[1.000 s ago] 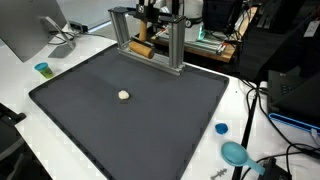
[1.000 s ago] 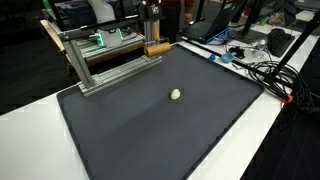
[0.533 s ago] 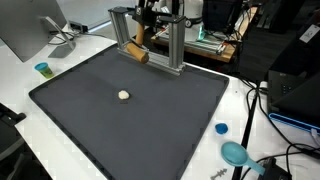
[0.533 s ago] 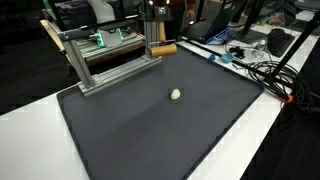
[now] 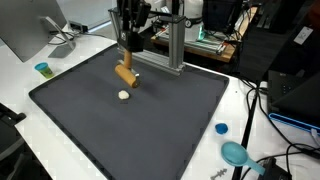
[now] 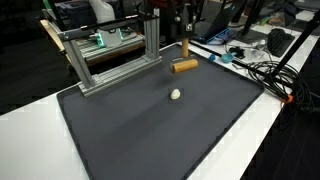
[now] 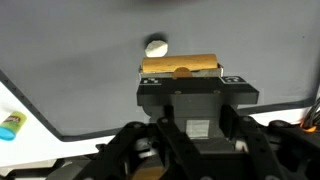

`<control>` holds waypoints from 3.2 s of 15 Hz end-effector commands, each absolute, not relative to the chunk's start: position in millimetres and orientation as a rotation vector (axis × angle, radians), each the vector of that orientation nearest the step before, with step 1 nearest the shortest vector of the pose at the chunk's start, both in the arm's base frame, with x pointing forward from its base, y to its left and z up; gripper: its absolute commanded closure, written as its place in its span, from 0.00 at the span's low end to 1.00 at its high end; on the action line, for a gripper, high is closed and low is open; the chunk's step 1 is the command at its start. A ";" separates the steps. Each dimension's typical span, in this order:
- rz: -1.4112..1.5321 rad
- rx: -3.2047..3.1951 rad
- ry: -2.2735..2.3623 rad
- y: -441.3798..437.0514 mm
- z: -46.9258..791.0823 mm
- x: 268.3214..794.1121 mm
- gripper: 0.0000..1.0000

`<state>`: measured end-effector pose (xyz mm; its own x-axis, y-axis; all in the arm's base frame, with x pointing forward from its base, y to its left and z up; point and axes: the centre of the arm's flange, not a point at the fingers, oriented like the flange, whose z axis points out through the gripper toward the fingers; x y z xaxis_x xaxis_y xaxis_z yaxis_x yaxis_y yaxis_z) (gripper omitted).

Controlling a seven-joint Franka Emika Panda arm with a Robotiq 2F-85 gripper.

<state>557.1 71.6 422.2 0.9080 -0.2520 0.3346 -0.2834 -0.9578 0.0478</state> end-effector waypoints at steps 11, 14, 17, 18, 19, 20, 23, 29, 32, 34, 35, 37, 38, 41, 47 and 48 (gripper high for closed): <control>0.291 3.029 -0.391 17.0 380.3 586.7 0.79; 0.295 3.024 -0.417 14.8 371.8 587.2 0.54; 0.303 3.018 -0.434 12.2 368.6 591.9 0.79; 0.304 3.013 -0.439 12.0 366.9 593.3 0.79; 0.314 3.016 -0.446 11.7 365.2 594.9 0.79; 0.316 3.019 -0.448 11.3 364.2 595.9 0.79; 0.340 3.025 -0.457 9.9 364.2 599.4 0.79; 0.346 3.015 -0.488 4.1 360.5 609.9 0.79; 0.324 3.015 -0.511 2.6 350.8 615.8 0.79; 0.329 3.015 -0.522 3.0 344.3 620.5 0.79; 0.325 3.017 -0.530 2.9 342.1 623.4 0.79; 0.284 3.009 -0.525 2.8 338.1 626.8 0.79; 0.239 3.004 -0.504 3.4 333.5 625.4 0.79; 0.129 3.021 -0.463 5.0 324.6 615.8 0.79; 0.015 3.062 -0.408 11.5 312.4 609.6 0.79; 0.016 3.059 -0.428 12.9 306.7 611.8 0.79</control>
